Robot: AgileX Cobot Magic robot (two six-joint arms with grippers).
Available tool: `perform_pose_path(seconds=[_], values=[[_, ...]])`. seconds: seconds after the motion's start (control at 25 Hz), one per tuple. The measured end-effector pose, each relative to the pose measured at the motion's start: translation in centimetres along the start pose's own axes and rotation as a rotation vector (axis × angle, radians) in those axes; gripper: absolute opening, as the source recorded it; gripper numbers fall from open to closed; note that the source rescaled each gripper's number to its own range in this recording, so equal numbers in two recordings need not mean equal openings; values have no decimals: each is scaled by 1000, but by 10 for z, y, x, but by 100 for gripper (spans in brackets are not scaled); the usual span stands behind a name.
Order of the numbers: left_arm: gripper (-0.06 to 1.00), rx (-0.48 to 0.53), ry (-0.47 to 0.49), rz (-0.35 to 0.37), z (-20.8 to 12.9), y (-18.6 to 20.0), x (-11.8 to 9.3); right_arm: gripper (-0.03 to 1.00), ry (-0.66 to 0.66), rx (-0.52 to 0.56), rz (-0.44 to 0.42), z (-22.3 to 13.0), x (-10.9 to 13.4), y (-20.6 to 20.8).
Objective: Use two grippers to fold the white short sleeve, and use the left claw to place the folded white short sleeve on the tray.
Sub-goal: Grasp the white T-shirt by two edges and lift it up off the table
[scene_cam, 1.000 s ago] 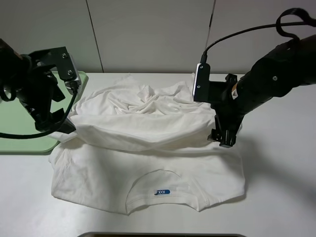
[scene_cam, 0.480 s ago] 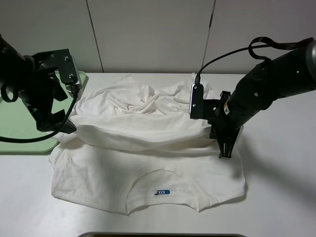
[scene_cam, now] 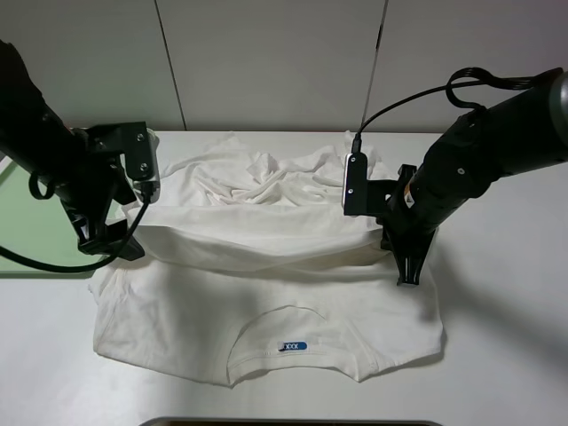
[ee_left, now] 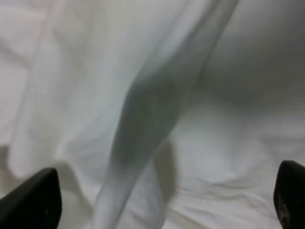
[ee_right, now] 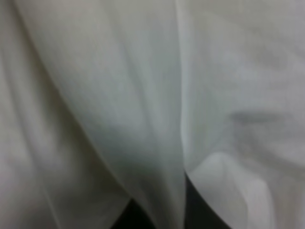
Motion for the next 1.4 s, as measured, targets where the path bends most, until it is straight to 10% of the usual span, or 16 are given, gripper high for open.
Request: perform_pose_path(seconds=[0.44,0.56,0.68,1.12,1.4], values=[[83,60,40,-61,-16,-67,6,0,-28,4,2,-1,0,0],[28,89,36,-112,-22,-80,-1,0,-25,5,-1,-1,0,0],[4,101,18,-121,-24,-80,-2,0,-11,7,-6,-1,-1,0],[0,38,44,51,-9,-38,18,0,18,1,-70,-1,-12,10],[0,-39,73,207,5,3,31,0,-86,-25,-412,9,-80,89]])
Point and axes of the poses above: a point on each arm's last joint axis where the gripper is mounted, y pointing back along that axis away from the gripper, x along the wrist's bending axis when the last joint is at zero, z = x × y, the point moved 6 cm from there along -y, pointing out along that axis toward the gripper, and after that the axes turned 14 degrees about -y, right-handed, at the moved point
